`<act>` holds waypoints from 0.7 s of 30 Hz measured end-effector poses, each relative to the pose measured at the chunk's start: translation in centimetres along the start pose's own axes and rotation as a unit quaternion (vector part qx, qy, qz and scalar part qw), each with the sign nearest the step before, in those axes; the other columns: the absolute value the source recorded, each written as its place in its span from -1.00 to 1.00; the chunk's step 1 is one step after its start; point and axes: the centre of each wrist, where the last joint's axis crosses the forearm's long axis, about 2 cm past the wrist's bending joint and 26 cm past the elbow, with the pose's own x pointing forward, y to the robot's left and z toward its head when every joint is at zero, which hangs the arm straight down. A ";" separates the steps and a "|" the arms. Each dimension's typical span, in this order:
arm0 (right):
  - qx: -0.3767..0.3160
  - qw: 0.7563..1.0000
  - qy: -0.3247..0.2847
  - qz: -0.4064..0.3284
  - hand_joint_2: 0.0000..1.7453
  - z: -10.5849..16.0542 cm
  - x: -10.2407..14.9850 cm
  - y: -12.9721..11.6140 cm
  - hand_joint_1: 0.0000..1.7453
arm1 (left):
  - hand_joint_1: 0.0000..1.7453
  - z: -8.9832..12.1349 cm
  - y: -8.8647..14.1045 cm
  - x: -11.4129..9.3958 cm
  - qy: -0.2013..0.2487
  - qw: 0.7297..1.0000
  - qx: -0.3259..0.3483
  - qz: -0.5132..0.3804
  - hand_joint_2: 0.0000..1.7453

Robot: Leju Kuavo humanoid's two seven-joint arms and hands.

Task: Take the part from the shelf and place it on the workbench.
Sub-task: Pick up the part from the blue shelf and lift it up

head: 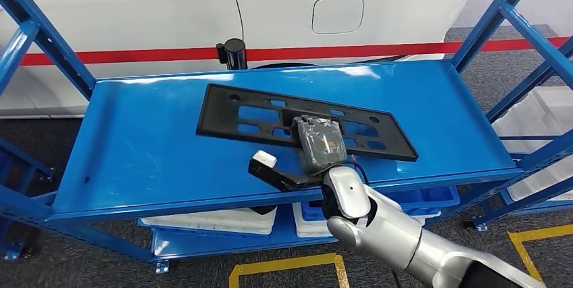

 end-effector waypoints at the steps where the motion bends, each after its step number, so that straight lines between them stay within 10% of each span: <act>1: -0.012 1.000 0.000 0.001 1.00 -0.3 -0.1 -0.8 1.00 | -1.00 0.0 0.0 0.0 0.003 1.000 0.002 0.000 1.00; 21: -0.167 0.985 -0.036 0.036 1.00 -1.7 -0.9 -10.4 1.00 | -1.00 -0.1 0.7 -0.2 0.046 0.998 0.038 -0.001 1.00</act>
